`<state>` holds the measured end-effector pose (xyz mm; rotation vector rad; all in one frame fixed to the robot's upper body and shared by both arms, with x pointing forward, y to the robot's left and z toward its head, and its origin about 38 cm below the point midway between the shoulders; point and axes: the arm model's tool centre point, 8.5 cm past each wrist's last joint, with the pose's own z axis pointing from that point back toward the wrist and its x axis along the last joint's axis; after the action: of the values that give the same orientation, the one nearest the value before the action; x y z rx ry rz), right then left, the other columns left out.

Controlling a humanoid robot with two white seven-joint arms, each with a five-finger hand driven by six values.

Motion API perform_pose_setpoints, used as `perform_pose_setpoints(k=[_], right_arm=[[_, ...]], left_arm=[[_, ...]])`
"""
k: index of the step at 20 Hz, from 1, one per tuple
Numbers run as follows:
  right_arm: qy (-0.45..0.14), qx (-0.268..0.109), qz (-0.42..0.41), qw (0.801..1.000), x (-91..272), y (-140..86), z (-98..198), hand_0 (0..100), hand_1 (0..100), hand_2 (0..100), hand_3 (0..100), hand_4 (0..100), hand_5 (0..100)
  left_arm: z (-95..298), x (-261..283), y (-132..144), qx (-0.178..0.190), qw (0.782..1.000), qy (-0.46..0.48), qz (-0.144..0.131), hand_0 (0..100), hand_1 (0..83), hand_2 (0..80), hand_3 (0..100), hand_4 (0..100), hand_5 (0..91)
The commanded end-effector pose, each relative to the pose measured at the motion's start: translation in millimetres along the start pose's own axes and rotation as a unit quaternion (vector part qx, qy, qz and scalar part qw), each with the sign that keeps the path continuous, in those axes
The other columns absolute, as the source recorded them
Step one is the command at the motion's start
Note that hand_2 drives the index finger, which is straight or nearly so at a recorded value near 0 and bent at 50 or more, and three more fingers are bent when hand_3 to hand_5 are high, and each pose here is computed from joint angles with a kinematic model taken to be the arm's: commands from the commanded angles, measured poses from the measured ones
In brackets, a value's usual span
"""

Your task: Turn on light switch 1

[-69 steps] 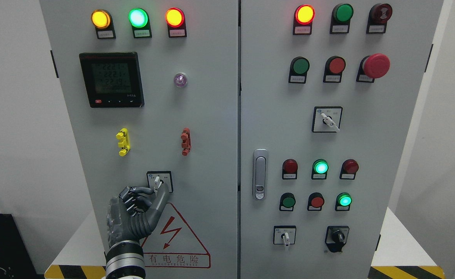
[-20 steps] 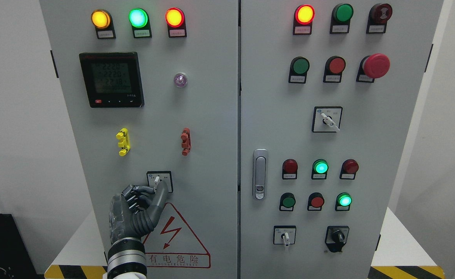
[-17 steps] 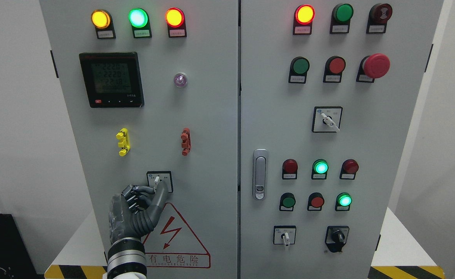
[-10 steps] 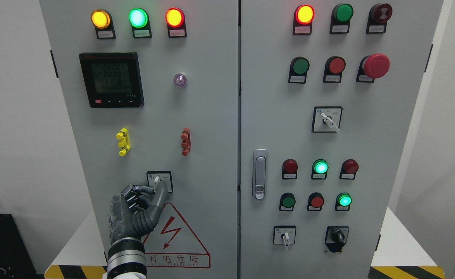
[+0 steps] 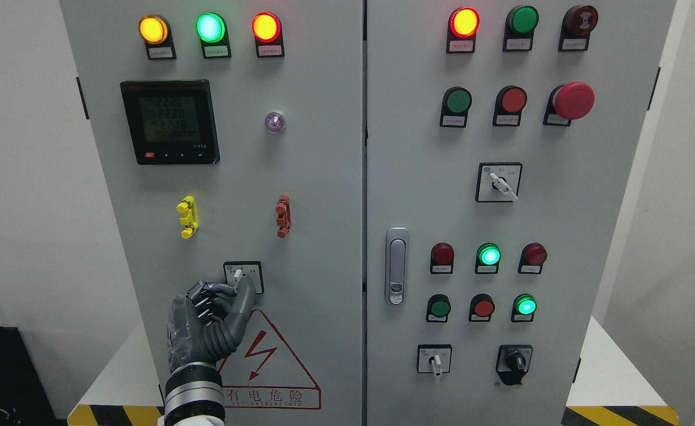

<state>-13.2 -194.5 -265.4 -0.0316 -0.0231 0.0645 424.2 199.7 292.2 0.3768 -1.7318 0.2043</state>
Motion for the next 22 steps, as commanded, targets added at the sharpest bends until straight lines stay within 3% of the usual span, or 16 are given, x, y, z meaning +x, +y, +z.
perform_pose_setpoints(k=[1, 22], right_arm=[[0.001, 0.0, -0.012, 1.0, -0.3, 0.1, 0.0, 0, 0, 0, 0, 0, 0], [0.001, 0.0, -0.012, 1.0, -0.3, 0.1, 0.0, 0, 0, 0, 0, 0, 0]], left_arm=[[0.1, -0.6, 0.6, 0.003, 1.0, 0.001, 0.0, 50, 64.5, 62.6, 93, 89, 80.4], [0.0, -2.9, 0.7, 0.001, 1.0, 0.011, -0.005, 58, 57.6, 63.9, 95, 91, 82.6]])
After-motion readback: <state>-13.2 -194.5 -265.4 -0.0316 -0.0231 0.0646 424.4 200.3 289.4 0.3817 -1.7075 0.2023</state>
